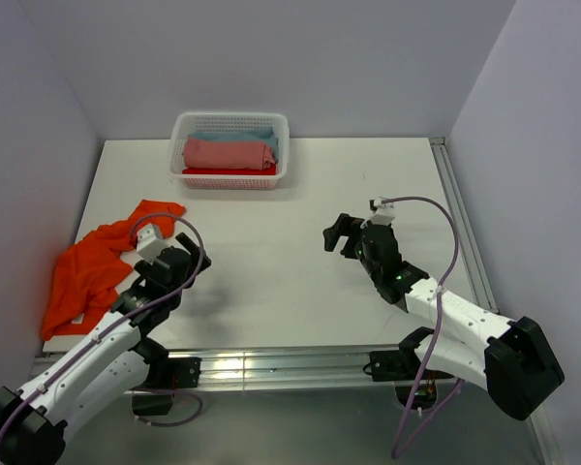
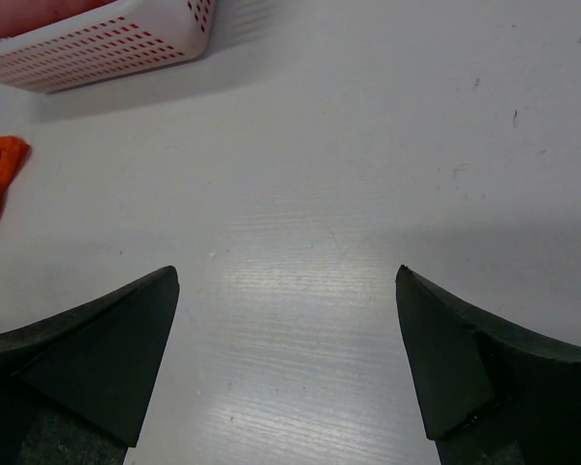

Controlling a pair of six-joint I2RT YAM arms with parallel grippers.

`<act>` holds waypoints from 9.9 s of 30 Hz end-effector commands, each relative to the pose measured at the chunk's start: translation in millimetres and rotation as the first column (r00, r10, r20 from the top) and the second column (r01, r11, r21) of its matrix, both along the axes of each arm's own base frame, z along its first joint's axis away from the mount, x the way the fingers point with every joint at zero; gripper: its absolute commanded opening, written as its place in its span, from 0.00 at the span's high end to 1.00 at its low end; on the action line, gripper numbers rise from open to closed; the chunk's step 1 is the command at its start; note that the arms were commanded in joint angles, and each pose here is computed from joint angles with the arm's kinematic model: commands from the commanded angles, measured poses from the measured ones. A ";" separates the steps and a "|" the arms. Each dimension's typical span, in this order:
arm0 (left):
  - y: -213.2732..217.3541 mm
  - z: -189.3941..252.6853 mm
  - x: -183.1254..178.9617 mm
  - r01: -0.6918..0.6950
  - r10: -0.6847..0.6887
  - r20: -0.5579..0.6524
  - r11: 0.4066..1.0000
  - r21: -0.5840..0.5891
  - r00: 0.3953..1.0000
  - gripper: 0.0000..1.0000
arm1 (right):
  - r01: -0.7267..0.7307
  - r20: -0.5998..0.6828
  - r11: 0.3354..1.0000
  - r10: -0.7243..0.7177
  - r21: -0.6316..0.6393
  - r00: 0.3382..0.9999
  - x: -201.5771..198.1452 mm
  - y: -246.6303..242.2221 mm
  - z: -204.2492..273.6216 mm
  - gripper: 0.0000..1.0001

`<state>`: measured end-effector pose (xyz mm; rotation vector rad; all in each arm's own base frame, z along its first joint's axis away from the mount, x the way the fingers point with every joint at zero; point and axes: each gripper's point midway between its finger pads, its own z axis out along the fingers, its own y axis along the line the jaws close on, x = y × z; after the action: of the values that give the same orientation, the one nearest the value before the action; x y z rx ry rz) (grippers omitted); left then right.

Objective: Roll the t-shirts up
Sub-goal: Move the tshirt to the center of the board, then flatten the tshirt

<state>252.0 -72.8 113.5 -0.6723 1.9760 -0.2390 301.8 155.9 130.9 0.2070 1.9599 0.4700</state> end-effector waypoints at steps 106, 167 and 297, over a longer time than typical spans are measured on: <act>-351.0 194.5 23.1 0.715 -0.692 0.268 0.699 0.018 0.670 0.13 | 0.170 0.237 0.974 -0.202 0.149 0.950 -24.3 -52.6 34.7 0.12; -73.8 66.8 341.5 0.312 -0.311 0.026 0.949 -0.055 0.950 0.06 | 0.123 0.210 0.986 -0.146 0.116 0.967 -18.2 -39.6 28.8 0.13; -114.3 155.1 183.5 0.478 -0.480 -0.041 0.876 -0.060 0.876 0.26 | -0.093 0.098 0.948 0.066 0.304 0.993 132.2 18.0 238.8 0.23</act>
<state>417.1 -214.1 261.3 -0.1370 2.1711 -0.7988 431.8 184.8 334.3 0.2962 1.8574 0.9157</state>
